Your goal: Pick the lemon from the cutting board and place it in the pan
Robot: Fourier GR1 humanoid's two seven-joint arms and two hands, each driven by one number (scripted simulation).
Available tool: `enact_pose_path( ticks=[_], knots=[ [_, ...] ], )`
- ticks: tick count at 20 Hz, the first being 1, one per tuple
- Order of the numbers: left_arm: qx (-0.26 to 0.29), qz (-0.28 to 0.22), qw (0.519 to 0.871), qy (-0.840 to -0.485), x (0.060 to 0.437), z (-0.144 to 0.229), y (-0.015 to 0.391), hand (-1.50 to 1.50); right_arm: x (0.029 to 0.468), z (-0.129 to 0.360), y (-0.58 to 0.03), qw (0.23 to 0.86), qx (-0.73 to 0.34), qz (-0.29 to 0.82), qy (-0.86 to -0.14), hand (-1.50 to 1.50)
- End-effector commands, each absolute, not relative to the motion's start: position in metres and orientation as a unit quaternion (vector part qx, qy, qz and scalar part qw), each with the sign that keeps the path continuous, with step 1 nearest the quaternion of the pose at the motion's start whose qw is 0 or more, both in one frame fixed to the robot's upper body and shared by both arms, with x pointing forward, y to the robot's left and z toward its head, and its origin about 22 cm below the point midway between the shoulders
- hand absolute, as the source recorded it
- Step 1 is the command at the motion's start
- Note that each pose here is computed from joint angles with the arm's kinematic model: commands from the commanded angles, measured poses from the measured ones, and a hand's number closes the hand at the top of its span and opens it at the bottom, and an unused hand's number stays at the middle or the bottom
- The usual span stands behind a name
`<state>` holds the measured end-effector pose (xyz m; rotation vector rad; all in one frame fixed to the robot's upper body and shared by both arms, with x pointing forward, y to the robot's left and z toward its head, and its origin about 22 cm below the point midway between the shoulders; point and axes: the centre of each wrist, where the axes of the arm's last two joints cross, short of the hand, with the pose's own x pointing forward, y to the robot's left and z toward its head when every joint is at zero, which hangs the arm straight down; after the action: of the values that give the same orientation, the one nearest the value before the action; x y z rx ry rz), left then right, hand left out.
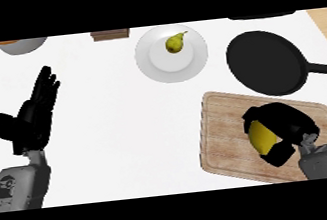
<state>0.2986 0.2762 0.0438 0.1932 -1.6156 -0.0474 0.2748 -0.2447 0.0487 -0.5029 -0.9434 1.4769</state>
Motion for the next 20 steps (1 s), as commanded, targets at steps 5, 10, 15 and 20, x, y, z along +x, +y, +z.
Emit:
enact_pose_path(
  ticks=[5, 10, 15, 20],
  knots=[
    [0.09, -0.026, 0.683, -0.724, 0.3, 0.057, 0.265, 0.0, 0.263, 0.038, -0.246, 0.592, -0.215, 0.644, -0.434, 1.5],
    [0.094, -0.025, 0.686, -0.721, 0.3, 0.051, 0.273, 0.0, 0.269, 0.062, -0.204, 0.596, -0.253, 0.602, -0.467, 1.5],
    [0.094, -0.025, 0.685, -0.722, 0.304, 0.056, 0.256, 0.0, 0.225, 0.059, -0.078, 0.577, -0.298, 0.561, -0.512, 1.5],
    [0.087, -0.019, 0.684, -0.724, 0.292, 0.051, 0.275, 0.0, 0.231, 0.09, -0.078, 0.512, -0.383, 0.473, -0.606, 1.5]
  ],
)
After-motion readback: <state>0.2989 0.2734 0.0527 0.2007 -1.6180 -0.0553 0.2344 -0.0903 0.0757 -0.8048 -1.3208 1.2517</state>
